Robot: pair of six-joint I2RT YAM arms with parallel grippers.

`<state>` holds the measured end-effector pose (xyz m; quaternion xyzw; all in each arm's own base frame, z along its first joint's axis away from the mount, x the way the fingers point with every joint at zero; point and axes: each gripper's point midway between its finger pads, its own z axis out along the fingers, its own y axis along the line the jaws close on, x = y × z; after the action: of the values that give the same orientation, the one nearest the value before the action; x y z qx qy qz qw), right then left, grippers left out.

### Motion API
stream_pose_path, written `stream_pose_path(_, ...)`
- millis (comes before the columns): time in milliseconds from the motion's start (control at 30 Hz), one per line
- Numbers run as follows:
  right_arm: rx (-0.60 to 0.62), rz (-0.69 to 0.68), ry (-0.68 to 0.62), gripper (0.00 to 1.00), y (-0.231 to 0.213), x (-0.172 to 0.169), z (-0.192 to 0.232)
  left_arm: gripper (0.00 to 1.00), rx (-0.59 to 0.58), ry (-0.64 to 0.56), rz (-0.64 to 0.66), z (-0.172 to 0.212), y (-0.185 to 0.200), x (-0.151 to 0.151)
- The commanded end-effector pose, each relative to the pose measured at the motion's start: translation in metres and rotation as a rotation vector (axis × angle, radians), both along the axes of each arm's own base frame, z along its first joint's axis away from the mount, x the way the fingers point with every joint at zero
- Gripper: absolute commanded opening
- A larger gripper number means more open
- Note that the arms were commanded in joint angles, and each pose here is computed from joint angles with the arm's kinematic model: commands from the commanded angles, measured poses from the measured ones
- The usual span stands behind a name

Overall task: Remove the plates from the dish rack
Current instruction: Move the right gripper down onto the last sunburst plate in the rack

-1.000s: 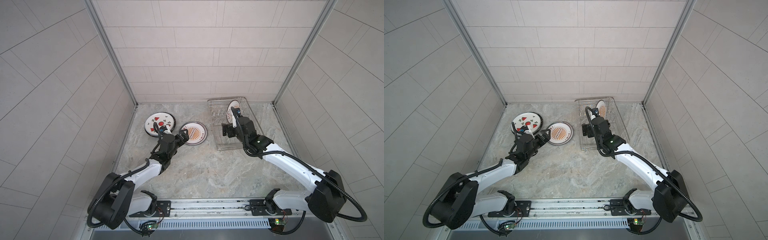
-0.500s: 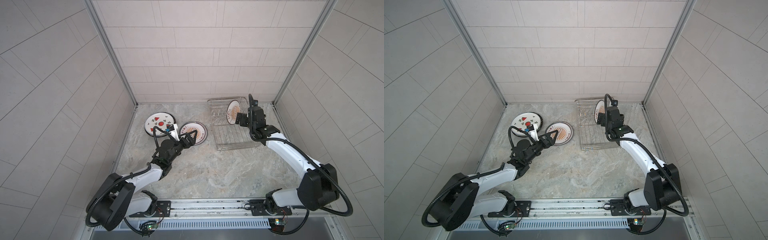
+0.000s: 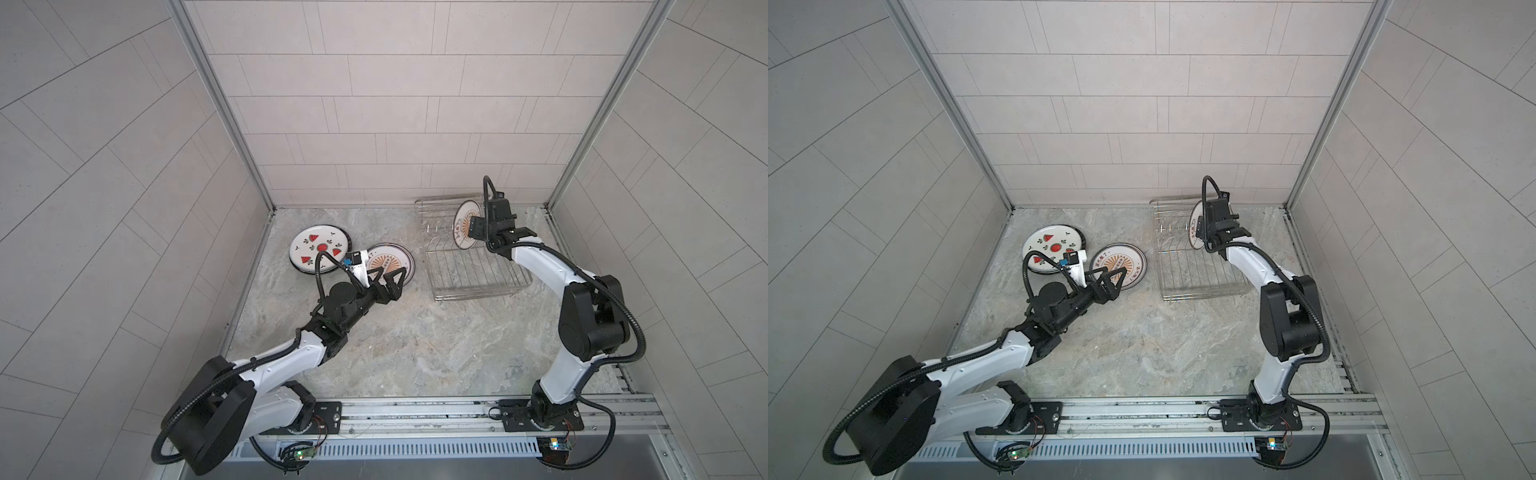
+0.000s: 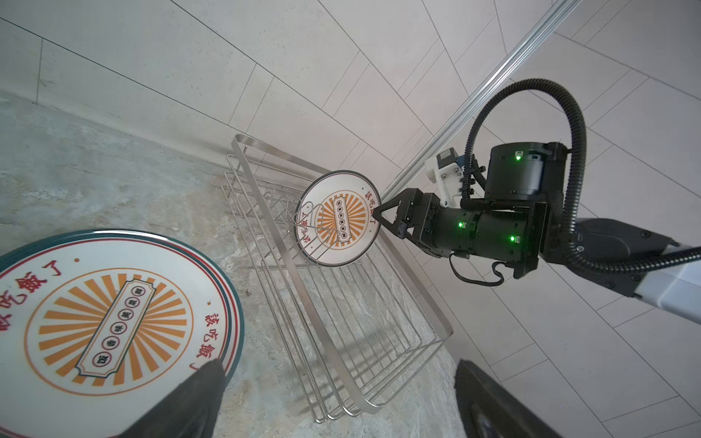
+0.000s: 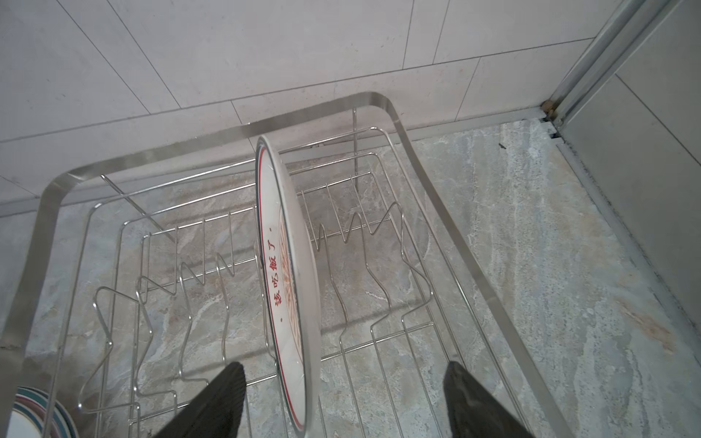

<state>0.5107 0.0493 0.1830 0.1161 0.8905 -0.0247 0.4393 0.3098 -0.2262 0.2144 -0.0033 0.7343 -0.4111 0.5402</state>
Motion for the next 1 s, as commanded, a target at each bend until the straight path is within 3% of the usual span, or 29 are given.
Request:
stream_pose_path(0, -0.055, -0.014, 0.063, 0.71, -0.003, -0.001, -0.01, 1.0, 0.016, -0.025, 0.012, 0.007, -0.002, 0.006)
stream_pose_path(67, -0.079, -0.027, 0.072, 0.64, -0.004, 0.0, -0.013, 1.0, 0.021, -0.017, 0.018, 0.003, -0.002, 0.006)
stream_pose_path(200, -0.109, -0.055, 0.089, 0.37, -0.008, 0.004, -0.019, 1.0, 0.022, -0.011, 0.043, 0.0, 0.003, 0.008)
stream_pose_path(267, -0.112, -0.056, 0.097, 0.28, -0.008, 0.006, -0.022, 1.0, 0.021, -0.011, 0.046, -0.002, 0.004, 0.007)
stream_pose_path(967, -0.173, -0.101, 0.08, 0.04, 0.005, 0.006, -0.021, 1.0, 0.013, -0.007, 0.091, -0.009, 0.011, 0.01)
